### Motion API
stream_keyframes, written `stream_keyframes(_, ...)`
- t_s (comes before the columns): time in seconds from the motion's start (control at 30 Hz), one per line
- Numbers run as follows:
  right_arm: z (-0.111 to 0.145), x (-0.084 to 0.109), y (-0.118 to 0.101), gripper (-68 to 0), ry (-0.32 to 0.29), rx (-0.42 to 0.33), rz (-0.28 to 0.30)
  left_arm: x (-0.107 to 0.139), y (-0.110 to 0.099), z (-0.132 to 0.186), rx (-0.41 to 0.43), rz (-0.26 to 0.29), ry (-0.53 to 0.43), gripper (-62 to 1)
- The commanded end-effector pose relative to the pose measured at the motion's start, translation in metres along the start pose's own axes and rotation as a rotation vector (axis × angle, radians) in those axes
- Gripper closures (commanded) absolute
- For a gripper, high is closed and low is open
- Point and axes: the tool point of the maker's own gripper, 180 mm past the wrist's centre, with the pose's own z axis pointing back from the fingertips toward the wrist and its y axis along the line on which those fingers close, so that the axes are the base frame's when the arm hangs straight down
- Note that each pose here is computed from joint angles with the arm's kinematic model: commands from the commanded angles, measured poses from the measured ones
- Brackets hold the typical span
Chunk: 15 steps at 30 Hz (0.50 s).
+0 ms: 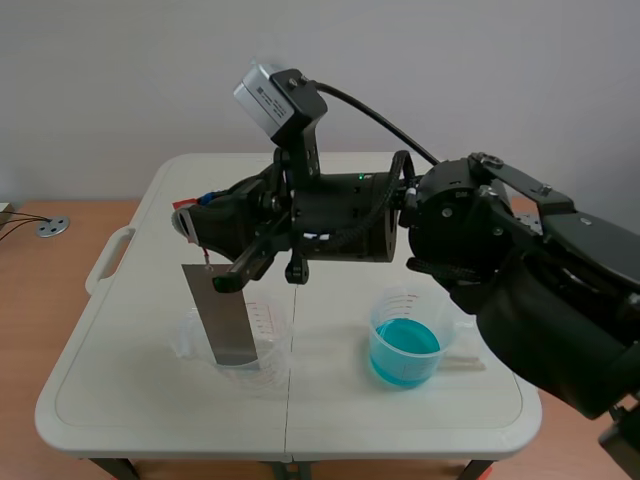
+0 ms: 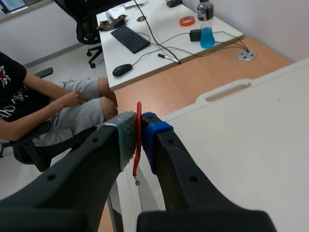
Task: Hold the metal plate by the orange handle, dip it into the blue solution, take it out and point at it, then put the plate back in the beaker on the left.
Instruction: 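Put the plate into the left beaker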
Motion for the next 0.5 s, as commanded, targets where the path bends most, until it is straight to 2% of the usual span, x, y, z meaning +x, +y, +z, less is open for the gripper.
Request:
stream_keyframes(0.0,-0.003,0.009,0.001,-1.3,-0.03,0.012,-0.001,0.001,-0.001,0.002,-0.008,-0.001,-0.004,-1.5)
stream_keyframes(0.13,-0.007,-0.003,-0.001,-1.3,-0.011,0.011,-0.034,0.001,-0.001,0.002,-0.008,-0.001,-0.004,-1.5)
stream_keyframes(0.47,-0.008,-0.014,0.002,-1.3,0.012,0.016,-0.052,0.001,-0.001,0.002,-0.008,-0.001,-0.005,-1.5)
